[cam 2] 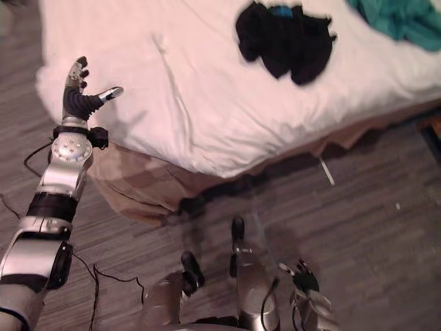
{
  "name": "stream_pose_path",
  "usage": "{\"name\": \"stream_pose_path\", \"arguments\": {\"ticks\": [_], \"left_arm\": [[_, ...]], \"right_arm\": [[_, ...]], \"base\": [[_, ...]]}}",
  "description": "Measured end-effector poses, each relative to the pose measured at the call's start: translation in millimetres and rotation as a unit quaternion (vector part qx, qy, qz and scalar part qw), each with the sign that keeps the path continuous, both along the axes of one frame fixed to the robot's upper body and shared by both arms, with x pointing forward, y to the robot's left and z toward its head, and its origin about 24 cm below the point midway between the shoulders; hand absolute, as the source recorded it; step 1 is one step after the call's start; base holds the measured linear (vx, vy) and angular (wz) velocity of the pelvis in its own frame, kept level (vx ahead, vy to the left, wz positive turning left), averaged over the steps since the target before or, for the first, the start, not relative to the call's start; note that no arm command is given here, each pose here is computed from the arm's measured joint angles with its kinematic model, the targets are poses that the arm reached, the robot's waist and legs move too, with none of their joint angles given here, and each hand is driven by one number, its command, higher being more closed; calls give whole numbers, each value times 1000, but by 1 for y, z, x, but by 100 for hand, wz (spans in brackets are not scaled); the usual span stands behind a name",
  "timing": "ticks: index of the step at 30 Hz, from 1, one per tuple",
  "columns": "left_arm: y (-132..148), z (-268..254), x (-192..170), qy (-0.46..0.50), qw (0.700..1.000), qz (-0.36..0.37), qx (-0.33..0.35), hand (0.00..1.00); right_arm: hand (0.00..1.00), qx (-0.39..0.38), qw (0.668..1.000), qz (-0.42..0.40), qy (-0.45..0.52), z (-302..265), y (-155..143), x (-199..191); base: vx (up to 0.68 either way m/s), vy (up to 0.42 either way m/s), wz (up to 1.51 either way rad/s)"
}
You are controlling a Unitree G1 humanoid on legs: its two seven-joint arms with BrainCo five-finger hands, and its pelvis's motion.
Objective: Tidy the bed and pick cloth on bed and put in laundry
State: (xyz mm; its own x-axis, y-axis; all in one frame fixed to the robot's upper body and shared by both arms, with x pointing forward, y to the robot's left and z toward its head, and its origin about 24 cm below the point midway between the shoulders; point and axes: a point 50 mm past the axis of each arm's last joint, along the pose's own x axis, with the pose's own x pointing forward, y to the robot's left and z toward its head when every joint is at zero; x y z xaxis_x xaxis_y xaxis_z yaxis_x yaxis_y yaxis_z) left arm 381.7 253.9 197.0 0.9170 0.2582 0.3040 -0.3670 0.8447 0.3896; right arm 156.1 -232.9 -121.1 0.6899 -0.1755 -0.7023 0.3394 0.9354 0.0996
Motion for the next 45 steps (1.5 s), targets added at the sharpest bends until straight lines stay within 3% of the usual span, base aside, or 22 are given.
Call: {"name": "stream_pose_path", "arguments": {"ticks": [1,4,6,7,9,12,15,19,20,22,25,26,29,31,32,34,38,42,45], "left_arm": [[0,-2,5,24,1000,9,-2,100],[-1,20,13,24,997,30,70,100],[0,33,14,21,986,52,159,100],[0,32,14,35,969,59,238,100],[-5,30,15,55,951,44,301,100],[3,17,13,96,947,34,306,100],[18,-12,4,109,974,38,194,100],[51,-81,-32,134,988,75,23,100],[56,-95,-41,142,986,87,-1,0],[64,-139,-69,181,976,116,-48,0],[46,-215,-123,247,947,156,-135,0],[33,-246,-151,277,922,184,-200,0],[30,-276,-187,307,881,244,-265,0],[36,-308,-241,346,816,333,-322,0],[36,-313,-254,354,801,350,-332,0],[35,-327,-292,382,768,382,-344,0],[28,-335,-312,404,752,365,-372,0],[7,-335,-277,395,771,301,-398,0],[-8,-326,-237,387,806,236,-380,0]], "right_arm": [[0,2,1000,13,-8,1,6,3],[0,12,998,38,-47,10,20,16],[0,20,994,53,-91,22,29,29],[0,21,991,57,-117,30,32,36],[0,23,984,63,-166,46,34,47],[0,26,969,61,-236,70,36,63],[0,-4,961,68,-270,86,35,71],[0,-123,936,78,-321,123,9,69],[0,-143,931,80,-327,129,4,69],[0,-183,920,82,-337,142,-9,69],[0,-230,899,116,-356,168,-21,79],[0,-238,887,138,-370,184,-19,96],[0,-247,871,162,-392,206,-10,119],[0,-256,858,189,-402,227,-1,146],[100,-258,858,194,-400,230,1,153],[100,-264,857,201,-394,245,6,177],[100,-261,817,226,-462,304,36,210],[100,-248,725,280,-579,395,102,221],[100,-237,704,306,-595,409,129,220]], "base": [[-30,-5,-38],[-37,-10,-20],[-35,-21,-10],[-27,-12,-7],[-24,6,-5],[-6,43,-11],[34,38,-6],[102,17,22],[153,9,40],[150,11,33],[166,52,38],[81,65,36],[18,67,34],[-59,51,43],[-74,55,61],[-77,68,68],[-102,79,45],[-151,83,14],[-144,118,23]]}}
